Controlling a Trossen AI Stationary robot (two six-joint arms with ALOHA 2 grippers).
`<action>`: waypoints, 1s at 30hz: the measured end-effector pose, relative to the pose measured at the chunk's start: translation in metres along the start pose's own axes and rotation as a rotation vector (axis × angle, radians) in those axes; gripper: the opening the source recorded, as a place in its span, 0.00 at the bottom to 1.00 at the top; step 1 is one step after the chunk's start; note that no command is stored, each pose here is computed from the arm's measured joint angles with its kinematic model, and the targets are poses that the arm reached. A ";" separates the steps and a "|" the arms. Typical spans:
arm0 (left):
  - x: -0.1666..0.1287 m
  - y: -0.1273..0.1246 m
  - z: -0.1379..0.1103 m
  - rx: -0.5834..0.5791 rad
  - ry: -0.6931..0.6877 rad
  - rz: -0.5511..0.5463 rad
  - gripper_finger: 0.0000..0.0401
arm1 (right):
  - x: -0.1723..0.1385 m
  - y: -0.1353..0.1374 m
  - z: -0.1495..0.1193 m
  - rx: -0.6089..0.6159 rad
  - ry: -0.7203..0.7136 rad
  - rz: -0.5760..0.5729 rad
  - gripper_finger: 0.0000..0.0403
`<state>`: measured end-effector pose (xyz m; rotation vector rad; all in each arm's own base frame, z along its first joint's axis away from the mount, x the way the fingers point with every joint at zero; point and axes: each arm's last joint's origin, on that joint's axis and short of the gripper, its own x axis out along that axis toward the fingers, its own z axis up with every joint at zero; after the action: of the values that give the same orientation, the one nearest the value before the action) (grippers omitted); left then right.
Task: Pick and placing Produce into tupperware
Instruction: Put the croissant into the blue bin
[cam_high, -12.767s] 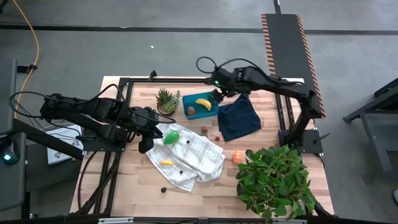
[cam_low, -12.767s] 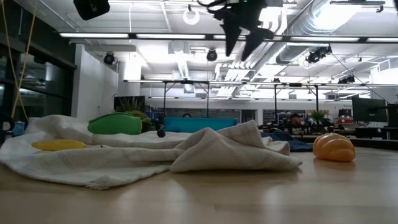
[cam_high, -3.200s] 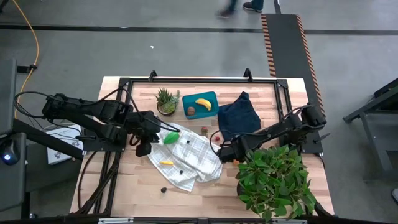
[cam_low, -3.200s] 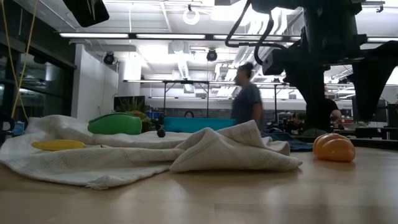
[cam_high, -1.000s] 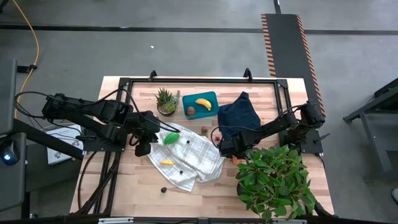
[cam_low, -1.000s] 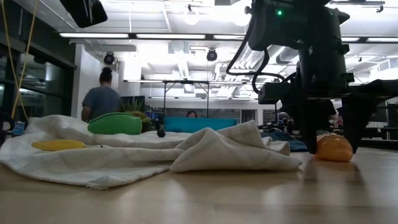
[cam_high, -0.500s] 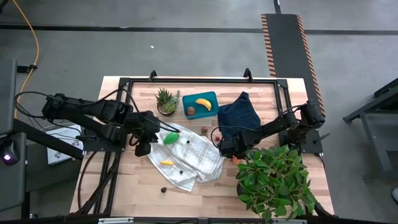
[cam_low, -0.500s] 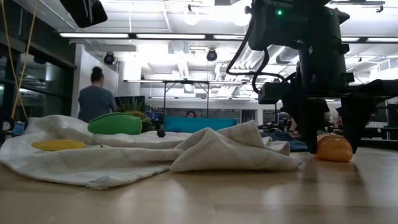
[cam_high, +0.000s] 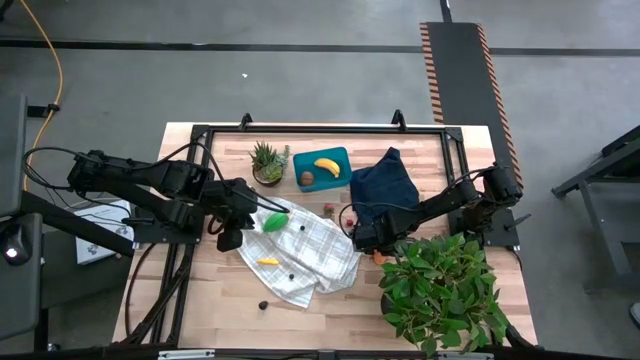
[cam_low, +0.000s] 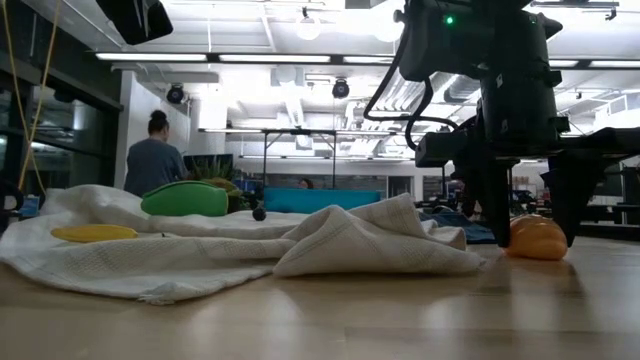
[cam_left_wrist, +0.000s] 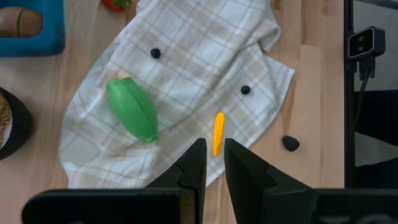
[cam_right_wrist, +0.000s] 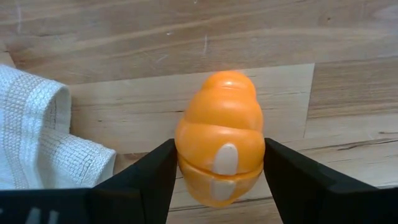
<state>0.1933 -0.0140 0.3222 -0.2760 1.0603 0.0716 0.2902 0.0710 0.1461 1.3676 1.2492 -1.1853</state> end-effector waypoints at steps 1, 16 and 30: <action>0.000 0.000 0.000 0.000 0.000 0.000 0.12 | 0.000 0.000 0.000 0.000 0.000 0.000 0.53; 0.000 0.000 0.000 0.000 0.000 0.000 0.12 | 0.000 0.000 0.000 -0.005 0.000 0.000 0.53; 0.000 0.000 0.000 -0.001 0.000 0.000 0.12 | -0.009 -0.002 -0.001 -0.021 0.007 0.022 0.53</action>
<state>0.1932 -0.0139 0.3222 -0.2767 1.0601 0.0720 0.2883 0.0709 0.1546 1.3675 1.2452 -1.1508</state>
